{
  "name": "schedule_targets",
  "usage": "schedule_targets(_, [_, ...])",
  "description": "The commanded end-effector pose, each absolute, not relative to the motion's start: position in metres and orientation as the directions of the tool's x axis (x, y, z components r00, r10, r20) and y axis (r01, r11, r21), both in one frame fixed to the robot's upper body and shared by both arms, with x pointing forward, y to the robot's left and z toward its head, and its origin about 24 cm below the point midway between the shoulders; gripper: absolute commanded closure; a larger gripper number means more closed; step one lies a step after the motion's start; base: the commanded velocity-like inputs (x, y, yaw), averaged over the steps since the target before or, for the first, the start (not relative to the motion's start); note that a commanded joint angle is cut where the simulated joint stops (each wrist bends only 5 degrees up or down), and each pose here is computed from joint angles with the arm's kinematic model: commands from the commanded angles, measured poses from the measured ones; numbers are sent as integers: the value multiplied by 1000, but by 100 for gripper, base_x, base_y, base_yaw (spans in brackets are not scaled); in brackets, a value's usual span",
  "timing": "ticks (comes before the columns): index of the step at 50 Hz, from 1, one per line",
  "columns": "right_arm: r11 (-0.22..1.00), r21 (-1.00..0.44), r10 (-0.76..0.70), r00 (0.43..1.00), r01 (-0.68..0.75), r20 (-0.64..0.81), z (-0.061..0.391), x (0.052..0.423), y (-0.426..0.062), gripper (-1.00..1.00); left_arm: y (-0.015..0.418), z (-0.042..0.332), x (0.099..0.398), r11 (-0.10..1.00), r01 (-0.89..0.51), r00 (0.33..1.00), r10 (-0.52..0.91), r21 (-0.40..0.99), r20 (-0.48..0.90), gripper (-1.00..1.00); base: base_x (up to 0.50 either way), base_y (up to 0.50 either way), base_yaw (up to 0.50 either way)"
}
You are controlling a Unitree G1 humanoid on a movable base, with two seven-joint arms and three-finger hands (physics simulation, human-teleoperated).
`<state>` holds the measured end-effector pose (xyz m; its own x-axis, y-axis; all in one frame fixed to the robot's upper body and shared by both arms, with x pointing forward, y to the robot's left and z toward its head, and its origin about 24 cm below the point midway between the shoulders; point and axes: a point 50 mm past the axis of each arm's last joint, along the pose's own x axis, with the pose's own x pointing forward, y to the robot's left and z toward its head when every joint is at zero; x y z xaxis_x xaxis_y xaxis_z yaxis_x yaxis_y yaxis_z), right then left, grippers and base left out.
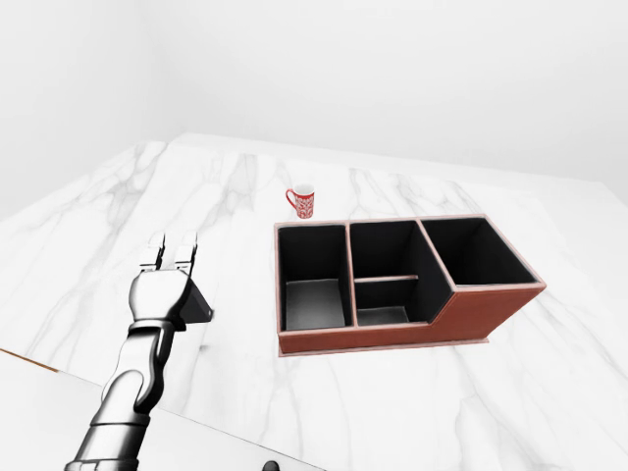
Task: Pick up the book and place it in the left compartment of the caddy.
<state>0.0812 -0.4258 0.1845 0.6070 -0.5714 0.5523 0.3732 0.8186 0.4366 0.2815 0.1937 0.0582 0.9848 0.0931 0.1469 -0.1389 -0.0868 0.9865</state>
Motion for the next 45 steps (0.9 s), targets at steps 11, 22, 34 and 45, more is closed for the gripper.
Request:
schedule_targets(11, [826, 423, -560, 623, 371, 546, 181, 84, -425, -100, 204, 39, 310, -75, -46, 992, 115, 996, 55, -100, 0, 0, 0])
schedule_targets(22, [828, 419, -558, 620, 373, 552, 183, 83, -424, -100, 211, 30, 323, -66, 30, 991, 131, 997, -22, -100, 0, 0, 0])
schedule_targets(34, [829, 414, -556, 631, 376, 541, 180, 85, -424, -100, 214, 24, 334, -67, 75, 988, 141, 995, -65, -100, 0, 0, 0])
schedule_targets(45, [831, 408, -553, 632, 377, 543, 181, 85, -424, -100, 223, 24, 335, -84, 107, 983, 156, 991, -93, -100, 0, 0, 0])
